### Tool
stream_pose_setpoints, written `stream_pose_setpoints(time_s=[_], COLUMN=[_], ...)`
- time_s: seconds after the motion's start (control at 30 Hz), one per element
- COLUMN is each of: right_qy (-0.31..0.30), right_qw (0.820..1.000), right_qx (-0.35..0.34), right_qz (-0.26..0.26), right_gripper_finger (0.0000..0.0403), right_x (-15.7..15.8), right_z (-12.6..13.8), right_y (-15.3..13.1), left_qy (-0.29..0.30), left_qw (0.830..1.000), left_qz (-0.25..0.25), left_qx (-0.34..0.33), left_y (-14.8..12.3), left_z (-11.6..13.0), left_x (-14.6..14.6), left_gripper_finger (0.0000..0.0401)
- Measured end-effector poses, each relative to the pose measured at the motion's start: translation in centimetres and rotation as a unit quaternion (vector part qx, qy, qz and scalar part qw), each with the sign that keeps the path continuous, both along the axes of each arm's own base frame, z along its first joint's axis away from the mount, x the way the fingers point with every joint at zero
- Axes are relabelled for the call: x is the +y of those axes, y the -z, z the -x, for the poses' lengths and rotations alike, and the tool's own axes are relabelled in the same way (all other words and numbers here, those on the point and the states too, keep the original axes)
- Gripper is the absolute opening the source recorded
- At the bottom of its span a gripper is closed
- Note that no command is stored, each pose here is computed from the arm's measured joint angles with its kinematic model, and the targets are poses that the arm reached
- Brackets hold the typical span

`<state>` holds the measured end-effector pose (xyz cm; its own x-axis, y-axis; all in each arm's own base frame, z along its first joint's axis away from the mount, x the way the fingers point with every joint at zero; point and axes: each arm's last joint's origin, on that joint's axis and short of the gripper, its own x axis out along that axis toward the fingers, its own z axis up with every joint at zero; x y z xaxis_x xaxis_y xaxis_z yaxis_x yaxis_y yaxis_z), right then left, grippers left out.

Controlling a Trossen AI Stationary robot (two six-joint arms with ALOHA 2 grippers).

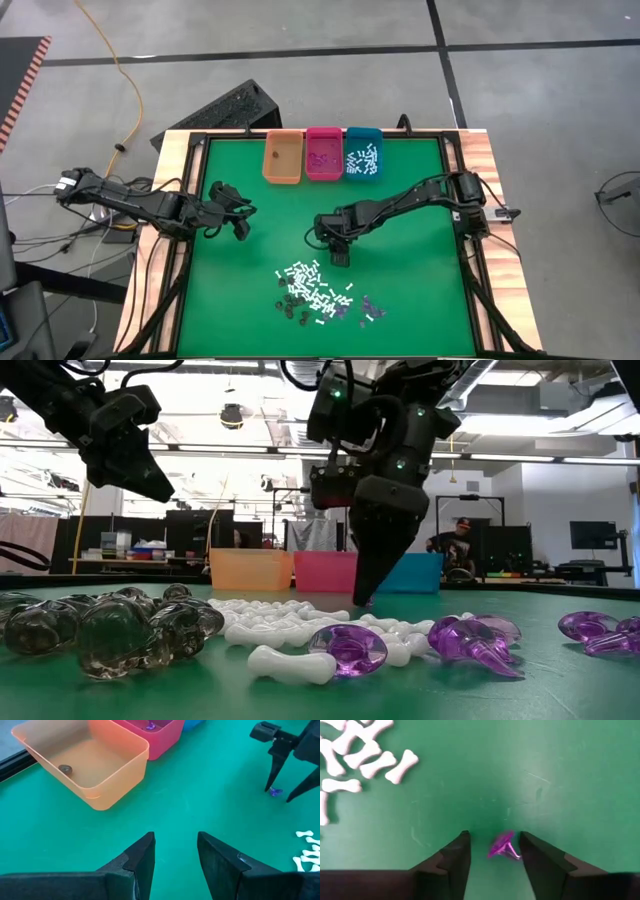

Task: Sort Halloween decoration
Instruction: Put the violet witch hat toy into the red bin

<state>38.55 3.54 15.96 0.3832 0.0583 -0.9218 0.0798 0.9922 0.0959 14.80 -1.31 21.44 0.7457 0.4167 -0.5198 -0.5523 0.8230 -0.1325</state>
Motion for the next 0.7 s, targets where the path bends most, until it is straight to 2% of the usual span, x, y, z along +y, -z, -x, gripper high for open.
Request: stream_pose_setpoints(time_s=[0.3, 0.7], right_qy=[0.000, -0.017], right_qw=[1.000, 1.000], right_qx=[0.001, -0.006], right_qz=[0.006, 0.021], right_gripper_finger=[0.0022, 0.0015], right_x=[0.02, 0.02], right_z=[0.04, -0.43], right_y=[-0.17, -0.86], left_qy=[-0.002, -0.002], left_qw=[1.000, 1.000], left_qz=[-0.002, -0.001], left_qx=[0.003, 0.003], left_y=[0.05, 0.06], left_z=[0.05, 0.05], left_x=[0.02, 0.02], left_gripper_finger=[0.0138, 0.0138])
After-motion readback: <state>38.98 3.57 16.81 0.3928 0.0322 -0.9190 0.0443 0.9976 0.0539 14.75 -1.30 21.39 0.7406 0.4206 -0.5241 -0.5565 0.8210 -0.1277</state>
